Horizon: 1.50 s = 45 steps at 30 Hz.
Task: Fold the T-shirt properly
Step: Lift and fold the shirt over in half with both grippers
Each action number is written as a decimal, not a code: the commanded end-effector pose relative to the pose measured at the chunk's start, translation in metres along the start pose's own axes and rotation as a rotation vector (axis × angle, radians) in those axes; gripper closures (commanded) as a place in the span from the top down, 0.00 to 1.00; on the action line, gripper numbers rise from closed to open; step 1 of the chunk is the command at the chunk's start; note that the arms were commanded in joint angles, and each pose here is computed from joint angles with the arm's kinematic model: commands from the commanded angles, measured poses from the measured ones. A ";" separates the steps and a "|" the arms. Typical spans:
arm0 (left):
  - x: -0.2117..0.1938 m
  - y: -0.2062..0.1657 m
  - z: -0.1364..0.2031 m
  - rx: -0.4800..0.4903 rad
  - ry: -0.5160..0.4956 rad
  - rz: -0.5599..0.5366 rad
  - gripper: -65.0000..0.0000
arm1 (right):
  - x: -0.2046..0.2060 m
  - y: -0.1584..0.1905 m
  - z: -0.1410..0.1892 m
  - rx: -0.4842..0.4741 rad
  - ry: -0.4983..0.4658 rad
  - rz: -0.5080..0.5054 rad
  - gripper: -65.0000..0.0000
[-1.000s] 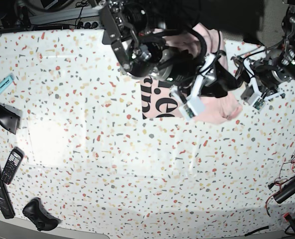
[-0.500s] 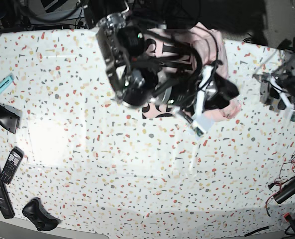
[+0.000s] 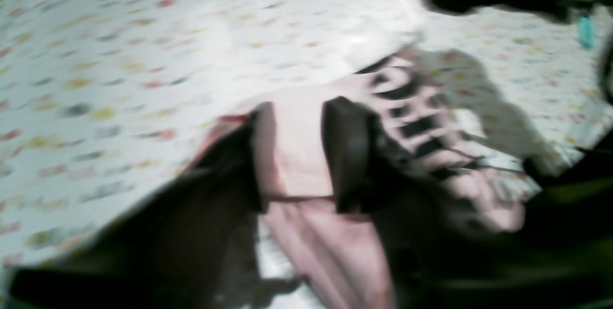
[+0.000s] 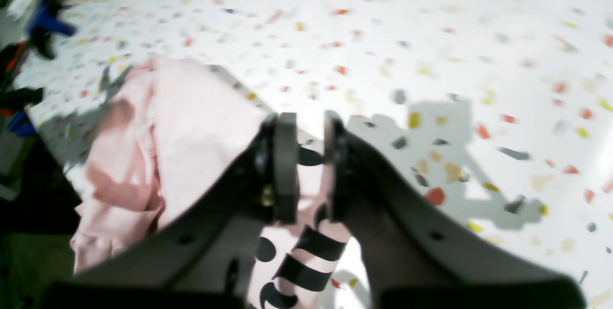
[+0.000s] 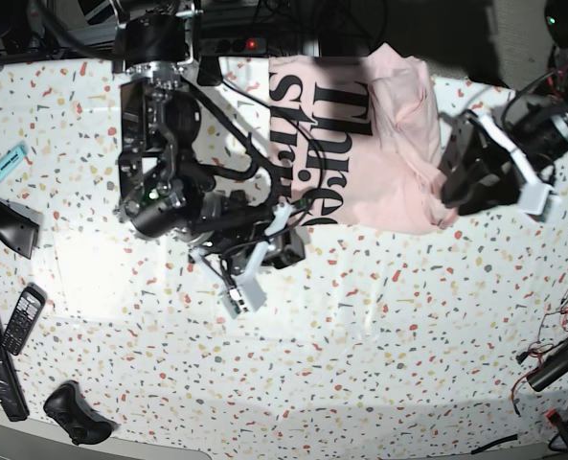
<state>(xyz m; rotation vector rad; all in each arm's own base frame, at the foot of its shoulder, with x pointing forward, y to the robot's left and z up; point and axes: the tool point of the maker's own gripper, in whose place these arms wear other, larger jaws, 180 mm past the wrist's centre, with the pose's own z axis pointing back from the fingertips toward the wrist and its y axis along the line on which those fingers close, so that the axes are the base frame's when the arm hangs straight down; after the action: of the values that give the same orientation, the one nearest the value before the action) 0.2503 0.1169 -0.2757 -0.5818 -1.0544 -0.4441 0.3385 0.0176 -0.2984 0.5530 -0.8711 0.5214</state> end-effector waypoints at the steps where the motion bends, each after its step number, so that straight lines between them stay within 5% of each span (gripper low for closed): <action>1: 0.011 -0.013 -0.003 -0.041 -0.034 -0.023 0.01 | 0.021 0.005 0.002 0.021 -0.068 0.012 0.05; 14: -0.045 -0.106 -0.040 -0.313 0.190 -0.082 0.00 | 0.016 -0.006 0.002 -0.039 -0.039 0.041 0.04; 22: -0.104 -0.046 -0.027 -0.034 0.550 -0.290 0.00 | 0.016 -0.005 0.002 -0.038 -0.039 0.041 0.04; 31: -0.096 0.045 0.024 0.280 0.662 -0.287 0.00 | 0.016 -0.005 0.002 -0.038 -0.039 0.040 0.04; 36: -0.082 0.074 0.045 0.383 0.636 -0.258 0.00 | 0.016 -0.005 0.002 -0.036 -0.041 0.039 0.04; 39: -0.075 0.064 0.043 0.324 0.576 -0.167 0.00 | 0.017 -0.004 0.002 -0.032 -0.046 0.036 0.02; 45: -0.066 -0.003 0.025 -0.014 0.438 0.015 0.00 | 0.003 -0.008 -0.006 -0.031 -0.009 0.015 0.00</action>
<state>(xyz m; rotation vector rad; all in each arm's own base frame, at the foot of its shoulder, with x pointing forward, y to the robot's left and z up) 0.2010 0.1324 -0.3308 -0.4889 -0.6128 -0.5271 0.3412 0.0127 -0.3163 0.5102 -0.8374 0.5118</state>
